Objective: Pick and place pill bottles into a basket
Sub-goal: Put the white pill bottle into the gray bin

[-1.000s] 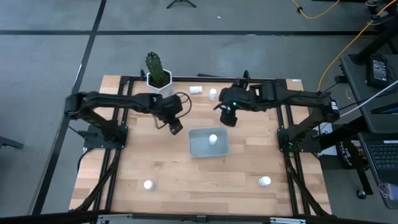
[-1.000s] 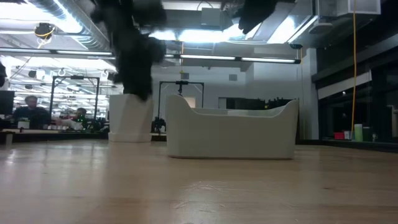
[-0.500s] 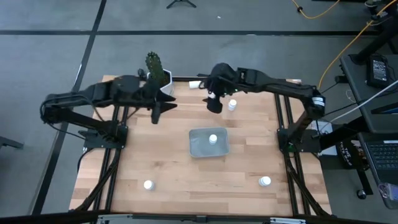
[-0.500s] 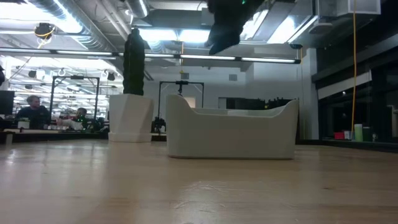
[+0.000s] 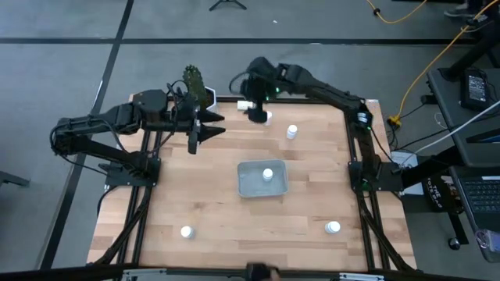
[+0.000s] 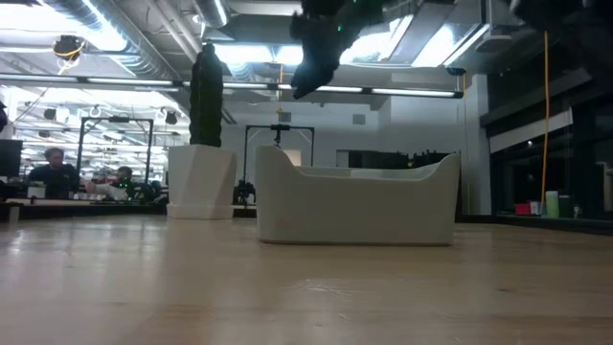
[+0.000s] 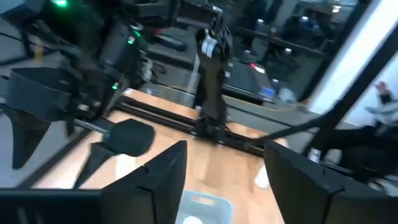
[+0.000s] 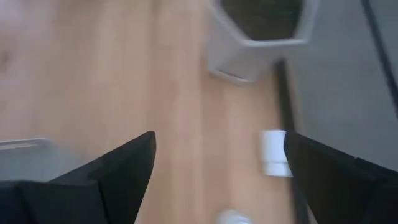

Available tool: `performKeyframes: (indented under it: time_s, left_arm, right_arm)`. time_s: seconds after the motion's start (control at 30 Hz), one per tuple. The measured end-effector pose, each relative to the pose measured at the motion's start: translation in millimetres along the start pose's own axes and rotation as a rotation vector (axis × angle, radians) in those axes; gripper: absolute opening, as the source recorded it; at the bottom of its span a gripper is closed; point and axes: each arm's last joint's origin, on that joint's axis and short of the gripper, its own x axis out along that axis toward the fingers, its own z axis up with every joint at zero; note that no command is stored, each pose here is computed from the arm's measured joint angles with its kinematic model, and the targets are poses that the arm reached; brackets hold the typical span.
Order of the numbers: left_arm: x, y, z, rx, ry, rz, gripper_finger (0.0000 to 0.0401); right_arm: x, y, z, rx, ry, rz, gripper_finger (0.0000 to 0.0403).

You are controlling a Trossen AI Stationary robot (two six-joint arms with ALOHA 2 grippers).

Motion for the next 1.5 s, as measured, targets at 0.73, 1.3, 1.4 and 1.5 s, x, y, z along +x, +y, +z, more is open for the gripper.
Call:
performKeyframes:
  time_s: [0.73,1.3,1.4,1.5]
  left_arm:
    - [-1.8,30.3,8.5,0.025,-0.064,0.248,0.0227]
    - [-1.8,30.9,8.6,-0.002,-0.067,0.248,0.0228]
    - [-1.6,30.1,8.4,-0.002,-0.060,0.223,0.0226]
    - [-1.5,29.7,8.2,-0.002,-0.056,0.208,0.0228]
  right_arm:
    - [46.6,-118.2,-45.3,0.135,-0.144,0.034,0.0355]
    - [120.2,-95.9,-59.2,0.247,0.010,0.074,0.0355]
    - [129.2,-91.1,-64.2,0.264,0.082,0.035,0.0355]
    - [131.9,-87.1,-66.1,0.262,0.117,0.024,0.0355]
